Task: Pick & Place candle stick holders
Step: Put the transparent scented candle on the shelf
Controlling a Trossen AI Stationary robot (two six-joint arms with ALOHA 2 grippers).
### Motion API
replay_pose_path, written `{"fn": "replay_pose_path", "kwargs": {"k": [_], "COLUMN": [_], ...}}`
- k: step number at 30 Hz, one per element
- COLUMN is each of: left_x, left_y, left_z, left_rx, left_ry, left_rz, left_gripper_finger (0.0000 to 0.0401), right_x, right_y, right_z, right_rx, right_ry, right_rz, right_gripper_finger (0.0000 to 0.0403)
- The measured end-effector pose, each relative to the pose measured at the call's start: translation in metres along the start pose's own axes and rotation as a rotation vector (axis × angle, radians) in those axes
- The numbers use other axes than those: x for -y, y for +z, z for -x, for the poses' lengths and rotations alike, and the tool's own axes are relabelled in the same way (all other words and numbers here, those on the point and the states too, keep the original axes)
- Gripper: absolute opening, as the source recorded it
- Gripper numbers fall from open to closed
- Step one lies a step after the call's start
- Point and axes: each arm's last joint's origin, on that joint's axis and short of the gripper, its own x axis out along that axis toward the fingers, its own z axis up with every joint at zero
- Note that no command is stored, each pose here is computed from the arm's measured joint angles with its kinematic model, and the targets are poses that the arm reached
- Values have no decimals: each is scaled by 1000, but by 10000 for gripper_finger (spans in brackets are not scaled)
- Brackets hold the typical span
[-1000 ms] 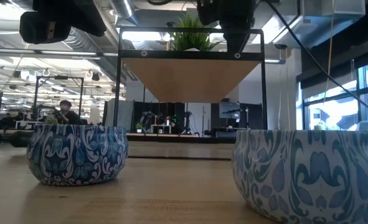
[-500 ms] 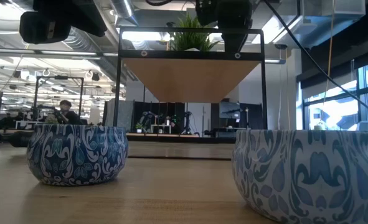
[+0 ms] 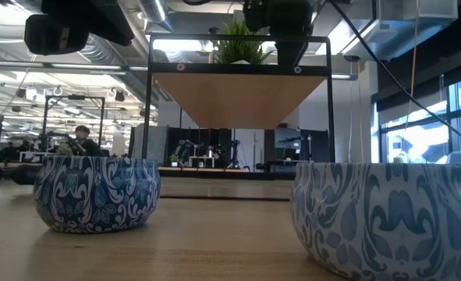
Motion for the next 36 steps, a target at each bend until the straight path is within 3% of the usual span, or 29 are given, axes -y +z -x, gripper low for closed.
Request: {"fn": "replay_pose_path", "kwargs": {"k": [36], "left_x": [2], "left_y": [-5], "left_z": [3], "left_rx": [-6], "left_ry": [-14], "left_rz": [2], "left_gripper_finger": [22], "right_x": [-4], "right_y": [4], "right_z": [-19], "right_rx": [-77], "right_ry": [-17], "right_rz": [-17], "right_gripper_finger": [270]}}
